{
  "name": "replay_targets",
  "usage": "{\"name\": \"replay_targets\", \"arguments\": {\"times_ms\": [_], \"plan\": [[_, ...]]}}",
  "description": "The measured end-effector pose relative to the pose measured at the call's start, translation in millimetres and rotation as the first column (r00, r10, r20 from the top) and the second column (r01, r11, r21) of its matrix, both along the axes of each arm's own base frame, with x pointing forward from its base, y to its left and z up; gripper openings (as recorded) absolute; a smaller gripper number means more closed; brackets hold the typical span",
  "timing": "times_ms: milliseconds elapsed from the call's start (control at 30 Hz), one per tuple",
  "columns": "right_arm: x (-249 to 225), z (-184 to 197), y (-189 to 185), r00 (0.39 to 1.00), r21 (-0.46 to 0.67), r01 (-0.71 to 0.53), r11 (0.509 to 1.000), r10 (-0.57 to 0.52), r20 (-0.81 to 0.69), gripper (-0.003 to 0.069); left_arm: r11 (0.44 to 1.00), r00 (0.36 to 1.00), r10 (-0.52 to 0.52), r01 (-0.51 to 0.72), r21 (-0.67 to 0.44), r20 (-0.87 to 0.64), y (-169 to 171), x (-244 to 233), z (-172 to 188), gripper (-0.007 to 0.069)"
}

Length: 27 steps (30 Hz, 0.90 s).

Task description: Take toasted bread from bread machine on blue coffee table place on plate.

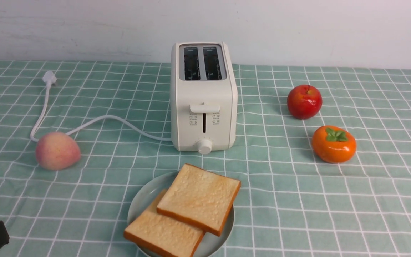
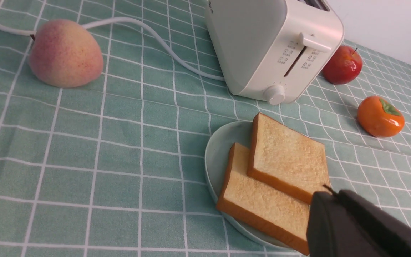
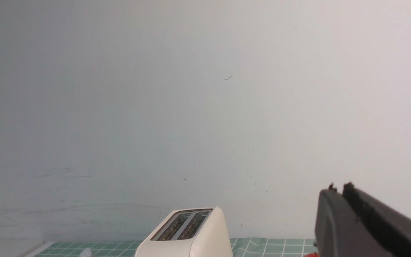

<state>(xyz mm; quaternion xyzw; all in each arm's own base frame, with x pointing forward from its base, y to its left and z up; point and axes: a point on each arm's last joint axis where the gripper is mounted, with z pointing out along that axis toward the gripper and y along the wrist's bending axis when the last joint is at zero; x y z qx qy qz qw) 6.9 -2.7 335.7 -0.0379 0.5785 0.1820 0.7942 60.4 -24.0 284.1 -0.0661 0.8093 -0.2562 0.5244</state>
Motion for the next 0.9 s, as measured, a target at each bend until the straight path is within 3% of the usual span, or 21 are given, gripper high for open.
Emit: {"name": "replay_targets", "arguments": {"times_ms": [367,633,767,900], "plan": [[0.0,-0.1,-0.1,1.0,-0.002,0.001,1.0,-0.001,0.0,0.0033,0.998,0.999,0.004,-0.007,0.07,0.034,2.4,1.3,-3.3,-0.0008],[0.0,-0.1,-0.1,1.0,-0.002,0.002,1.0,-0.002,0.0,0.0036,0.976,0.979,0.175,-0.186,0.112,0.102,17.8,-10.1,-71.1,0.0],[0.0,0.0,-0.1,1.0,-0.002,0.003,1.0,-0.003,0.001,0.0041,0.961,0.971,0.236,-0.237,0.139,0.03,20.9,-9.6,-112.7,0.0002],[0.1,-0.2,0.0,1.0,-0.002,0.003,1.0,-0.003,0.0,0.0049,0.961,0.97,0.239,-0.242,0.137,0.041,20.9,-8.6,-115.9,0.0004]]}}
